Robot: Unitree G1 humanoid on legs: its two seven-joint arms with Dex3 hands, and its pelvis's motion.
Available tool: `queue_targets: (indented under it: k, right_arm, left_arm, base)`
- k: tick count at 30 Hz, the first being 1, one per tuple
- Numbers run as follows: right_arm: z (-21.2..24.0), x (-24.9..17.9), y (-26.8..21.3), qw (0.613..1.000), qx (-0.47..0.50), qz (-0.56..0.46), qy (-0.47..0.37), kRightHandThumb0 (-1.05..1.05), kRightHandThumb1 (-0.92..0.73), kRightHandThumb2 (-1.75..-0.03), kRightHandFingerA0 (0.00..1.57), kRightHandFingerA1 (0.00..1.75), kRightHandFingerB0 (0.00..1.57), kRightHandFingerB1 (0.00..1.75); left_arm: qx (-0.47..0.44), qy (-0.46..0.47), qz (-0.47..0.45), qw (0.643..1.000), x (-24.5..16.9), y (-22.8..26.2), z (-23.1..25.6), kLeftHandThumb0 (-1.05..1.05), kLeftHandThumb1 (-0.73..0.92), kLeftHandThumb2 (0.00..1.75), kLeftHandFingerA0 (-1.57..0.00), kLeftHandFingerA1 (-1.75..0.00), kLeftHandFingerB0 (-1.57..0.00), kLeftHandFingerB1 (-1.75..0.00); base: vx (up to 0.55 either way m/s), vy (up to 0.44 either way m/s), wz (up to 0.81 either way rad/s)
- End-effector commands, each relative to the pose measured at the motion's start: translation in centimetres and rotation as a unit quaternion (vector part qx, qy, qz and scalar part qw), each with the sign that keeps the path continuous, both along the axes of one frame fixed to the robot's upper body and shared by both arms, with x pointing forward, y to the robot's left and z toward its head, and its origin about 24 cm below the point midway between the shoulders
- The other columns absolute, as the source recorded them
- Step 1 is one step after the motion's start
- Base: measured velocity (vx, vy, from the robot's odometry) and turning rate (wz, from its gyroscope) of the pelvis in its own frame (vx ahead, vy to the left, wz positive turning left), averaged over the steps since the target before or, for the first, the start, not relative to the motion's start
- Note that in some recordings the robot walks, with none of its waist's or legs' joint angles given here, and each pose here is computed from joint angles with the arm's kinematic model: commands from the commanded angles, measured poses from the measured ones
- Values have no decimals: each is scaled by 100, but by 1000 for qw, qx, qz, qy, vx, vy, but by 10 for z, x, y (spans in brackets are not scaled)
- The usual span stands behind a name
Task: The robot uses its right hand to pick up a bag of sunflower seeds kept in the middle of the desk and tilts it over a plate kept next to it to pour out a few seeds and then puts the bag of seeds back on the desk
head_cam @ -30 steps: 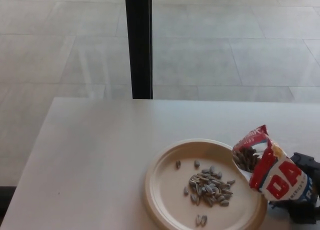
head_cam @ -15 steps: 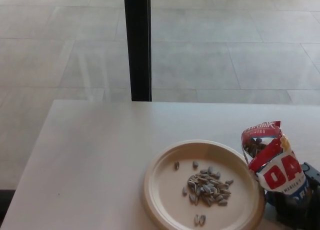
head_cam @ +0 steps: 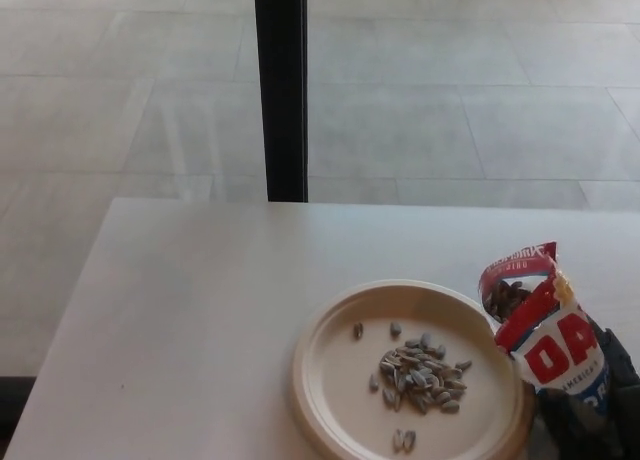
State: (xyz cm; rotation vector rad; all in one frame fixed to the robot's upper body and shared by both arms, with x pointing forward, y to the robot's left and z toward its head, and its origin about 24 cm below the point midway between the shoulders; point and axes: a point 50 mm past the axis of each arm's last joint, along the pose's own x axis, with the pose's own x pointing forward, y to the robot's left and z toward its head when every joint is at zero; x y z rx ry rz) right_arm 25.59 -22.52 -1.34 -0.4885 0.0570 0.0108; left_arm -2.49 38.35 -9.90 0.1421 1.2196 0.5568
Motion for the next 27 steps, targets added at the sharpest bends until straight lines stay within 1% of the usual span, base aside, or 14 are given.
queue_targets:
  k: [1, 2, 3, 5, 8, 9, 10, 12, 14, 19, 21, 23, 24, 27]
  right_arm:
    - [-17, -15, -17, 994, -61, 13, 90, -105, -65, -98, 0, 18, 0, 12]
    - [-14, -15, -18, 993, -75, 19, 85, -94, -62, -81, 0, 0, 0, 0]
    - [-10, -15, -20, 992, -92, 27, 77, -94, -69, -72, 0, 0, 0, 0]
    - [-6, -16, -22, 991, -109, 29, 67, -98, -70, -67, 0, 0, 0, 0]
    - [1, -16, -25, 992, -107, 28, 60, -102, -71, -63, 0, 0, 0, 0]
    - [4, -16, -27, 992, -110, 25, 50, -98, -70, -67, 0, 0, 0, 0]
    - [6, -16, -28, 993, -108, 25, 48, -101, -70, -62, 0, 0, 0, 0]
    - [9, -17, -30, 993, -106, 23, 47, -104, -67, -65, 0, 0, 0, 0]
    - [17, -19, -34, 993, -108, 21, 39, -103, -70, -62, 0, 0, 0, 0]
    - [31, -25, -40, 993, -110, 26, 20, -104, -67, -63, 0, 0, 0, 0]
    - [35, -30, -44, 992, -117, 30, 19, -105, -70, -61, 0, 0, 0, 0]
    - [38, -34, -48, 991, -131, 35, 16, -105, -71, -61, 0, 0, 0, 0]
    - [42, -44, -54, 988, -148, 50, 20, -105, -71, -61, 0, 0, 0, 0]
    - [47, -60, -67, 987, -149, 60, 31, -104, -68, -62, 0, 0, 0, 0]
  left_arm:
    - [4, 1, 3, 1000, 1, 2, 1, -77, 80, 64, -43, -50, -40, -35]
    - [3, -5, 14, 1000, 1, 2, 1, -77, 79, 64, -43, -49, -42, -35]
    - [4, -5, 12, 1000, 0, 2, 1, -78, 81, 64, -43, -49, -42, -35]
    - [7, -1, 3, 1000, -1, 2, 1, -79, 80, 65, -44, -49, -42, -34]
    - [7, -1, 2, 1000, -2, 2, 2, -78, 81, 65, -42, -50, -41, -35]
    - [7, -1, -1, 1000, -2, 2, 2, -78, 81, 65, -43, -50, -41, -35]
    - [7, -1, -1, 1000, -2, 2, 2, -77, 81, 65, -43, -50, -41, -35]
    - [9, 3, -5, 1000, -2, 3, 3, -76, 82, 65, -43, -50, -40, -35]
    - [5, 2, 1, 1000, -4, 3, 3, -78, 82, 65, -41, -49, -40, -35]
    - [13, 10, -6, 1000, -4, 3, 3, -79, 81, 65, -43, -50, -41, -35]
    - [9, 4, 2, 1000, -3, 3, 2, -80, 80, 64, -44, -53, -41, -36]
    - [4, -10, 29, 1000, -4, 3, 2, -80, 77, 63, -50, -55, -46, -37]
    - [5, -5, 18, 1000, -4, 3, 2, -78, 79, 64, -45, -52, -43, -36]
    - [10, 0, 2, 1000, -3, 2, 2, -79, 81, 64, -43, -51, -41, -36]
  base:
    - [0, 0, 0]
    - [0, 0, 0]
    - [0, 0, 0]
    - [0, 0, 0]
    - [0, 0, 0]
    - [0, 0, 0]
    - [0, 0, 0]
    - [0, 0, 0]
    - [0, 0, 0]
    - [0, 0, 0]
    - [0, 0, 0]
    - [0, 0, 0]
    - [0, 0, 0]
    - [0, 0, 0]
